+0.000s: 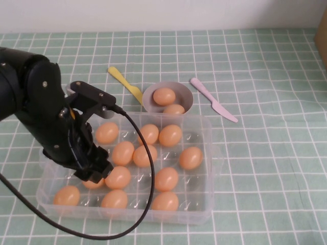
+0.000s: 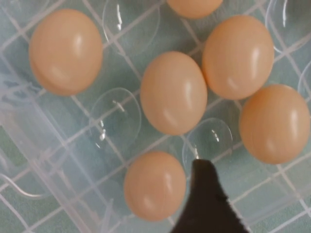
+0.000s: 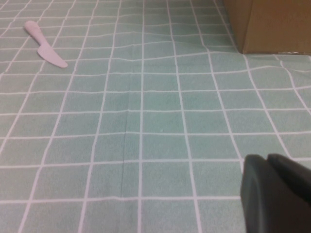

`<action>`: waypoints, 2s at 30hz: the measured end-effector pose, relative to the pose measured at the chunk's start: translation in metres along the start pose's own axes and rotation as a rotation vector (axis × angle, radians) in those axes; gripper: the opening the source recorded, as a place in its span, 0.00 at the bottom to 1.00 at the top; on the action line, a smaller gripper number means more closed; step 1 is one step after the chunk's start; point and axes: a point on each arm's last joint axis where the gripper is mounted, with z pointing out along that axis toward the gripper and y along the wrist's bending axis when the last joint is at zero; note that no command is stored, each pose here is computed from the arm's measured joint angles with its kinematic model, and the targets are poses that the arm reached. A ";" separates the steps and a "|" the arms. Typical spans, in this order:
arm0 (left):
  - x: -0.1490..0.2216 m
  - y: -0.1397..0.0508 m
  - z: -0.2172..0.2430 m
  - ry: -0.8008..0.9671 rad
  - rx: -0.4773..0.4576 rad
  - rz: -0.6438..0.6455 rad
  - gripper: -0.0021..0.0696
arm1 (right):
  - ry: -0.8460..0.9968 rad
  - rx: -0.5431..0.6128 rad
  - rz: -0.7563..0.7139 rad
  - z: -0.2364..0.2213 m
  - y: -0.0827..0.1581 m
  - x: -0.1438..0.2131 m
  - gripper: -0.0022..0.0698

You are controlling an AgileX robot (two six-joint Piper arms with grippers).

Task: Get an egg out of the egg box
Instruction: Pick up the egg from the plastic box

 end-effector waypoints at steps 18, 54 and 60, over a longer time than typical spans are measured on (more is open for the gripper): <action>-0.015 0.009 0.040 0.054 -0.049 0.135 0.53 | 0.000 0.000 0.000 0.000 0.000 0.000 0.01; -0.023 0.012 0.064 0.070 -0.061 0.189 0.62 | 0.000 0.000 0.000 0.000 0.000 0.000 0.01; -0.021 0.011 0.064 0.090 -0.049 0.178 0.62 | 0.000 0.000 0.000 0.000 0.000 0.000 0.01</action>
